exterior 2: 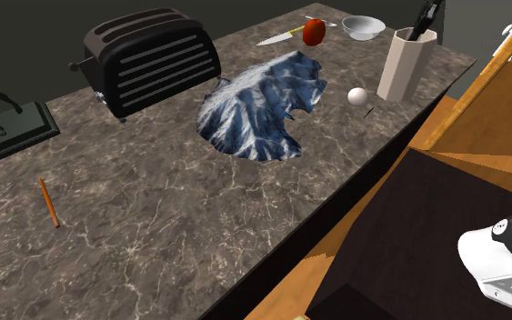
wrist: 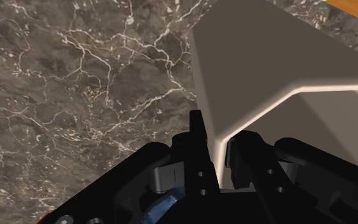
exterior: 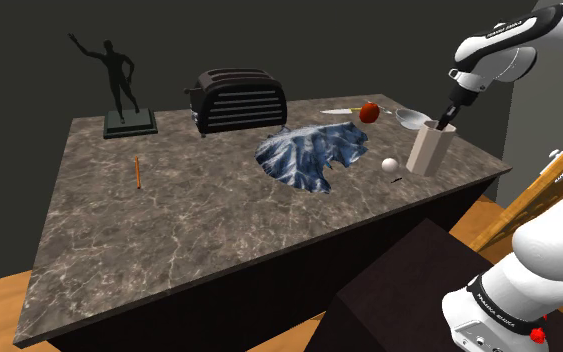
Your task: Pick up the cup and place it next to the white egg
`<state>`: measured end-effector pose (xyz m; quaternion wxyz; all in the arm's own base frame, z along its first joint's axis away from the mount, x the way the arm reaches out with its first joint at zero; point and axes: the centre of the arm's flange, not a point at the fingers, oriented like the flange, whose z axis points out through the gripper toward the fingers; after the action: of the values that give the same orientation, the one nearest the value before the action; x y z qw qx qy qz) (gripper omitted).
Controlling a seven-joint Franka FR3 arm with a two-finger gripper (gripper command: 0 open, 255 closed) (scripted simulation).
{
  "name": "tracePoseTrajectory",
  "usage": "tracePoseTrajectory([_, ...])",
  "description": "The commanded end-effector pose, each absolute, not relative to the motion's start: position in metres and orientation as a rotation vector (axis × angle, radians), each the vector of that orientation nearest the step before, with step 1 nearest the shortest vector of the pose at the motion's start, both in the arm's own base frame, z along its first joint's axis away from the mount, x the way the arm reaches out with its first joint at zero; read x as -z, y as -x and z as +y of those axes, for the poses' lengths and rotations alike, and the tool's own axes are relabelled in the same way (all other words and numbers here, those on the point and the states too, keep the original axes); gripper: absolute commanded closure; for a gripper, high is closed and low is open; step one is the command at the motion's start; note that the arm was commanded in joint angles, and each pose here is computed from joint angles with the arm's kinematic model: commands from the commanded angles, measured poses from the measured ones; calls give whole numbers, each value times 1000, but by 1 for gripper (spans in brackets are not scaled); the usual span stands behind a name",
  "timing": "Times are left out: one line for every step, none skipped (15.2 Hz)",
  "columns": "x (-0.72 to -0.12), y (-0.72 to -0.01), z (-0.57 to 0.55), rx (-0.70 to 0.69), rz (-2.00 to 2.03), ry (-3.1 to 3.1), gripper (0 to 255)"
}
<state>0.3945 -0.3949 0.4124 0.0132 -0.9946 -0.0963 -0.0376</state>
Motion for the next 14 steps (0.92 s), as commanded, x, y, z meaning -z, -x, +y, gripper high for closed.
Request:
tracePoseTrajectory([-402, -395, -395, 118, -300, 3100, 255])
tracePoseTrajectory([-396, -395, -395, 118, -300, 3100, 255])
tracePoseTrajectory([-391, -395, -395, 118, -300, 3100, 255])
tracePoseTrajectory([-386, -395, -395, 118, -300, 3100, 255])
tracePoseTrajectory([-381, -395, -395, 118, -300, 3100, 255])
tracePoseTrajectory([-375, -395, -395, 118, -300, 3100, 255])
tracePoseTrajectory([-368, -395, -395, 118, -300, 3100, 255])
tracePoseTrajectory([-368, -395, -395, 118, -300, 3100, 255])
tracePoseTrajectory([-368, -395, -395, 118, -300, 3100, 255])
tracePoseTrajectory([-368, -395, -395, 118, -300, 3100, 255])
tracePoseTrajectory([-368, -395, -395, 118, -300, 3100, 255])
tracePoseTrajectory([-368, -395, -395, 118, -300, 3100, 255])
tracePoseTrajectory([-368, -395, -395, 118, -300, 3100, 255])
tracePoseTrajectory([-368, -395, -395, 118, -300, 3100, 255])
